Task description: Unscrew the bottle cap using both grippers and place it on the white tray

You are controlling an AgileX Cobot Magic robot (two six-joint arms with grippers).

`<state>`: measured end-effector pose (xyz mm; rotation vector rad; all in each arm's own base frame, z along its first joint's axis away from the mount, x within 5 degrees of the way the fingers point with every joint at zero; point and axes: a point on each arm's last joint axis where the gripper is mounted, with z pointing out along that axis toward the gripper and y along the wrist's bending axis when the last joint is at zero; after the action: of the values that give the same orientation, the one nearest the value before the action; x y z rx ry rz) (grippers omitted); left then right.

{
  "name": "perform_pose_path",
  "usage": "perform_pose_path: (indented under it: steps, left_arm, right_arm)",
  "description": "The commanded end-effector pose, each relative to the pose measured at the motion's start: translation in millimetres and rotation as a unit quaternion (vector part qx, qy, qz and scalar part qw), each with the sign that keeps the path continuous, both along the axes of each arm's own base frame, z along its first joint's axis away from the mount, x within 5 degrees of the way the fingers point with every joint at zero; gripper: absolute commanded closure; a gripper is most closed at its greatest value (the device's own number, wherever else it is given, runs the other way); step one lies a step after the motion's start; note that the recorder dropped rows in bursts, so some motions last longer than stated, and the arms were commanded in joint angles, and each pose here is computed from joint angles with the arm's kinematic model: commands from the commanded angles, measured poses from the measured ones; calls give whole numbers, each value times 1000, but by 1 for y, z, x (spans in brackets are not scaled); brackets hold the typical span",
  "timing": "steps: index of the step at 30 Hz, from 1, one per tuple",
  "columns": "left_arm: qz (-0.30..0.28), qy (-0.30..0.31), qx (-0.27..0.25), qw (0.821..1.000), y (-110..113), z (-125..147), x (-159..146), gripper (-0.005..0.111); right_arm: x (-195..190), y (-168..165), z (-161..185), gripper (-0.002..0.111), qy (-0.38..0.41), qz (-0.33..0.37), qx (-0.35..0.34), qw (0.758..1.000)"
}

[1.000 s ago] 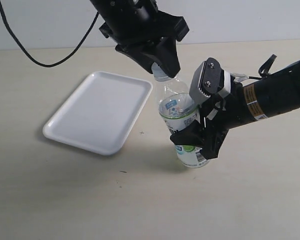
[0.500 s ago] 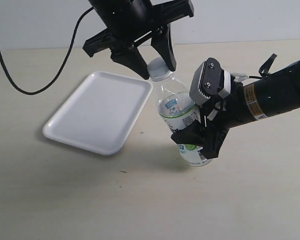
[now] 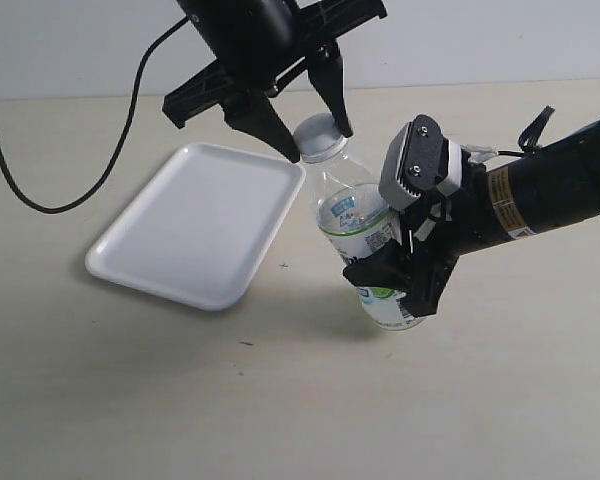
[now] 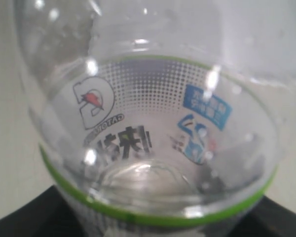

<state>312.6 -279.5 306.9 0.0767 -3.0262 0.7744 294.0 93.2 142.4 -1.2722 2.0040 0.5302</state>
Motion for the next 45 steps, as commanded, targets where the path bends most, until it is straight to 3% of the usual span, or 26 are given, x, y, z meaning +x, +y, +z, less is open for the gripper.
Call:
perform_pose_path:
  steps: [1,4,7,12,16,19,26,32,41,45]
  left_arm:
    - [-1,-24,-17,1000,0,6,4,105]
    - [-12,-30,-19,999,-1,6,4,91]
    - [-21,-35,-18,999,-1,6,4,67]
    - [-83,-70,-17,994,-1,6,4,15]
    - [-156,-111,-16,981,-1,6,4,11]
    - [-242,-161,-12,957,0,6,4,11]
    - [-421,-261,-9,869,-1,6,4,11]
    - [-546,-330,-4,770,0,6,4,11]
    - [-678,-400,7,617,0,5,5,11]
    - [-704,-404,28,583,3,4,7,11]
  right_arm:
    - [-1,-2,-2,108,-12,13,-24,1000]
    - [-1,-1,-2,108,-11,15,-20,1000]
    - [-2,-1,-1,108,-10,18,-16,1000]
    - [-2,-1,-1,108,-7,16,-15,1000]
    - [-2,-1,-1,108,-7,15,-15,1000]
    - [-2,0,-1,108,-5,18,-10,1000]
    - [-3,1,0,108,-1,23,-1,1000]
    - [-3,2,0,108,0,22,0,1000]
    - [-3,2,0,108,0,22,0,1000]
    - [-3,2,0,108,0,22,0,1000]
